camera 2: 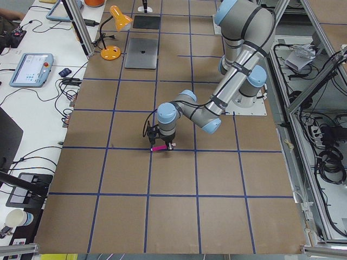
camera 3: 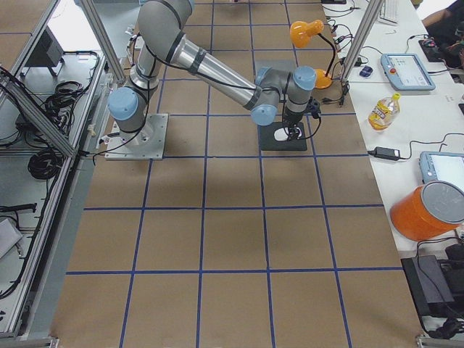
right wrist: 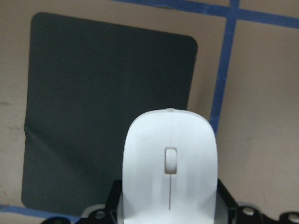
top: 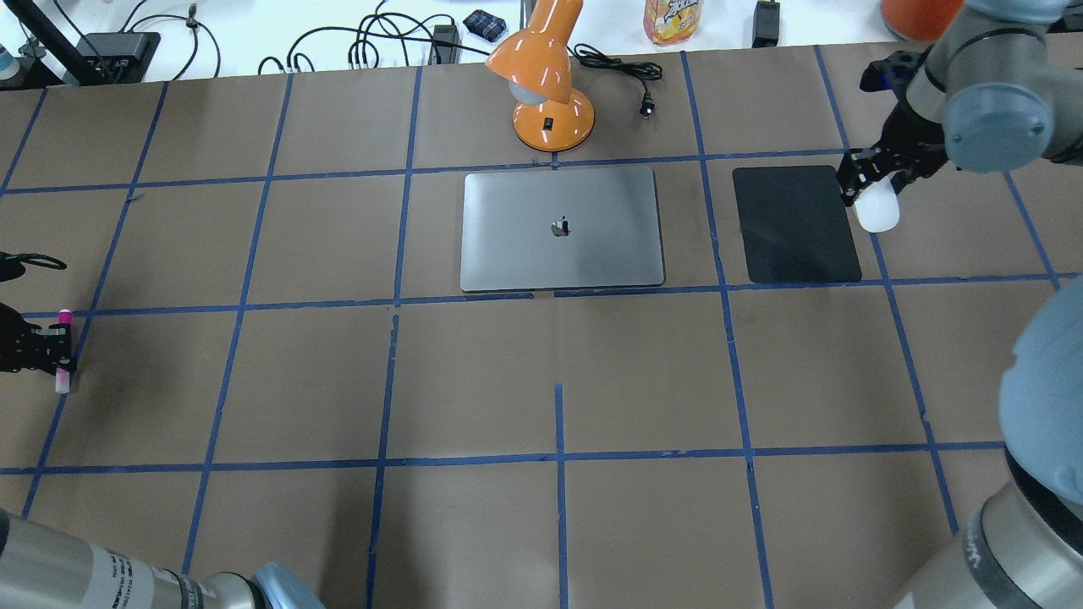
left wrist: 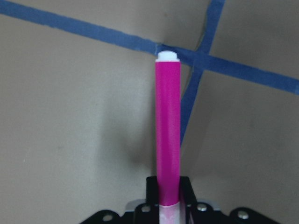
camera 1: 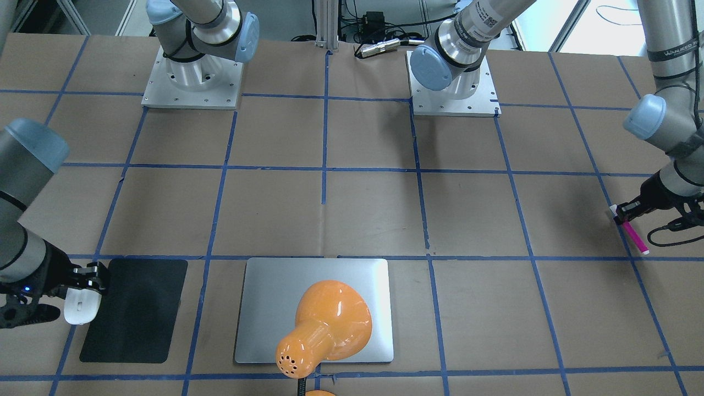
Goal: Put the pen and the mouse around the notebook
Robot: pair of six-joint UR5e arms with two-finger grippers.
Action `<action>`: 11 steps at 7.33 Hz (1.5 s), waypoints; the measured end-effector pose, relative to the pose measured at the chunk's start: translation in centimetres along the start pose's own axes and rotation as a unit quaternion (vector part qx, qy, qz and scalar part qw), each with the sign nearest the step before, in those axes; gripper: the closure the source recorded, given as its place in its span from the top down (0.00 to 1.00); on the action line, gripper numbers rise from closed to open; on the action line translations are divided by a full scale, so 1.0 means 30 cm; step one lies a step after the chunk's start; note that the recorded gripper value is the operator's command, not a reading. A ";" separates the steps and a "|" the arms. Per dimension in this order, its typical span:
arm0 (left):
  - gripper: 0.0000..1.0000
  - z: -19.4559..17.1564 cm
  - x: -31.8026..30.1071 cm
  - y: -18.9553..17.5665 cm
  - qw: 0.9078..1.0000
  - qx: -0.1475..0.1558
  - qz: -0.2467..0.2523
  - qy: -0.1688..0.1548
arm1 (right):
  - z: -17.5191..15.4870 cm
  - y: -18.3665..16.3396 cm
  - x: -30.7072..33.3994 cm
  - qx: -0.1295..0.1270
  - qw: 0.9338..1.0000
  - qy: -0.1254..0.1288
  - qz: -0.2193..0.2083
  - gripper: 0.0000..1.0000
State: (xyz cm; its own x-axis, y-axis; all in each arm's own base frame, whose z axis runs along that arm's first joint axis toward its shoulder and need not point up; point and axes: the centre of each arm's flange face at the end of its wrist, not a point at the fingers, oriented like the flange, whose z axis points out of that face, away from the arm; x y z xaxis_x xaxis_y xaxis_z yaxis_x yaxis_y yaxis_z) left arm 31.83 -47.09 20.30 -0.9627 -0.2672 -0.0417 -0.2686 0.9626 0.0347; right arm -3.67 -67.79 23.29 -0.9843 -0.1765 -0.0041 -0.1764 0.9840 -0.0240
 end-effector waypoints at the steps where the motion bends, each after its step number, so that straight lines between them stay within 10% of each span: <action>1: 0.00 -0.055 0.065 0.023 1.000 -0.020 -0.020 0.009 | 0.038 -0.020 -0.042 -0.002 1.000 -0.003 0.004 0.22; 5: 0.00 -0.254 0.472 0.177 0.983 -0.068 -0.167 0.033 | 0.136 0.006 -0.139 -0.013 0.999 -0.017 0.031 0.23; 9: 0.00 -0.395 1.178 0.480 0.935 -0.069 -0.347 0.016 | 0.127 0.015 -0.109 -0.013 0.998 -0.015 0.066 0.24; 11: 0.00 -0.384 1.529 0.662 0.910 -0.075 -0.406 0.037 | 0.141 0.024 -0.105 -0.020 0.997 -0.016 0.077 0.93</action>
State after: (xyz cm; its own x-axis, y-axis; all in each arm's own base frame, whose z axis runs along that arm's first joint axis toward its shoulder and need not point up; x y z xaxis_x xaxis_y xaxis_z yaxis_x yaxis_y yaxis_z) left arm -18.04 -40.73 30.58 -0.4437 -0.8950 -0.0463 -0.8878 0.4319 0.1592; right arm -0.65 -66.63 19.04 -0.9990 -0.0237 -0.0374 -0.0244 0.9995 0.0188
